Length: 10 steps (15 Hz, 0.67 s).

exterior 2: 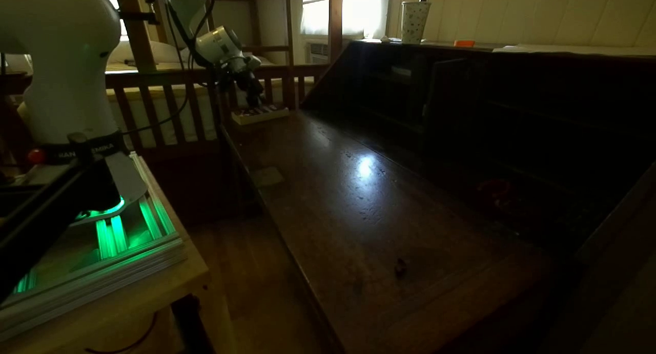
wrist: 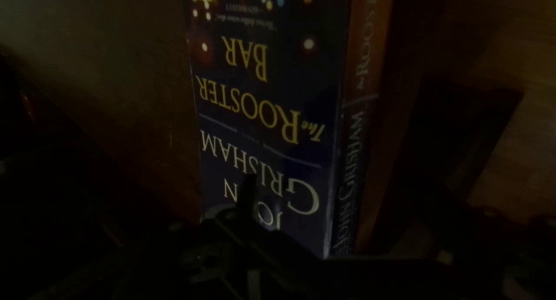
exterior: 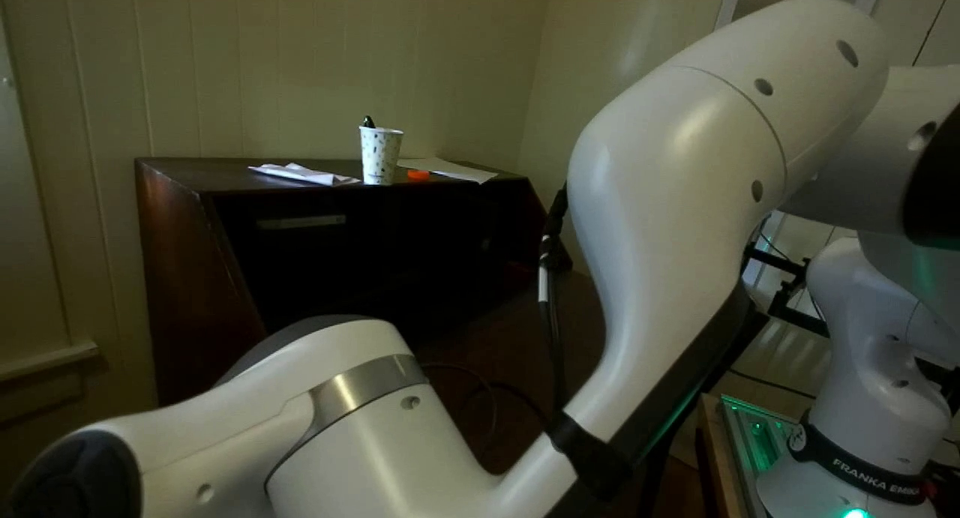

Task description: Move the book to the left then put it on the top shelf of the desk

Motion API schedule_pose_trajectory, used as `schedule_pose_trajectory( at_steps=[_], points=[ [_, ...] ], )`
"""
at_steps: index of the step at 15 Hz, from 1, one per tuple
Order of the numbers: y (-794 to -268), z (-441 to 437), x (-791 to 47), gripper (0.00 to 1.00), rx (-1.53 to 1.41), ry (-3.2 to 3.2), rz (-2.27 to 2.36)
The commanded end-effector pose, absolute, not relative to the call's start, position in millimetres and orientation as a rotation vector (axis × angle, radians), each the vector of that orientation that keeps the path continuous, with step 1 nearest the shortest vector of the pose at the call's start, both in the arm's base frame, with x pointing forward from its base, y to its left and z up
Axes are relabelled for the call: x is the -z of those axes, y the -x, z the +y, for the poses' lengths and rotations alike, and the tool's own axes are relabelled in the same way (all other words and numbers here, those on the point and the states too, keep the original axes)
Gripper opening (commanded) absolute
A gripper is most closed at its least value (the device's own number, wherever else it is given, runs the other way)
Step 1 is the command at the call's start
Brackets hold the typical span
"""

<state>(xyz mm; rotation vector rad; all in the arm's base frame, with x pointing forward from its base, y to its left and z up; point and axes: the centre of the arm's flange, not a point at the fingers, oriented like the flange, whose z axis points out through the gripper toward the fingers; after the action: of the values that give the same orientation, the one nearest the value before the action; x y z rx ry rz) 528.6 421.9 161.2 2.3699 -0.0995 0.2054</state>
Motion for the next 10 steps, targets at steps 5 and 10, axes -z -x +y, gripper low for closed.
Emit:
schedule_pose_trajectory(
  at_steps=[5,10],
  points=[
    [-533.9,425.3,-152.0,0.82,-0.250,-2.270,-0.123],
    [-530.0,423.1,-145.5,0.75,-0.235,-2.250,-0.119]
  ],
)
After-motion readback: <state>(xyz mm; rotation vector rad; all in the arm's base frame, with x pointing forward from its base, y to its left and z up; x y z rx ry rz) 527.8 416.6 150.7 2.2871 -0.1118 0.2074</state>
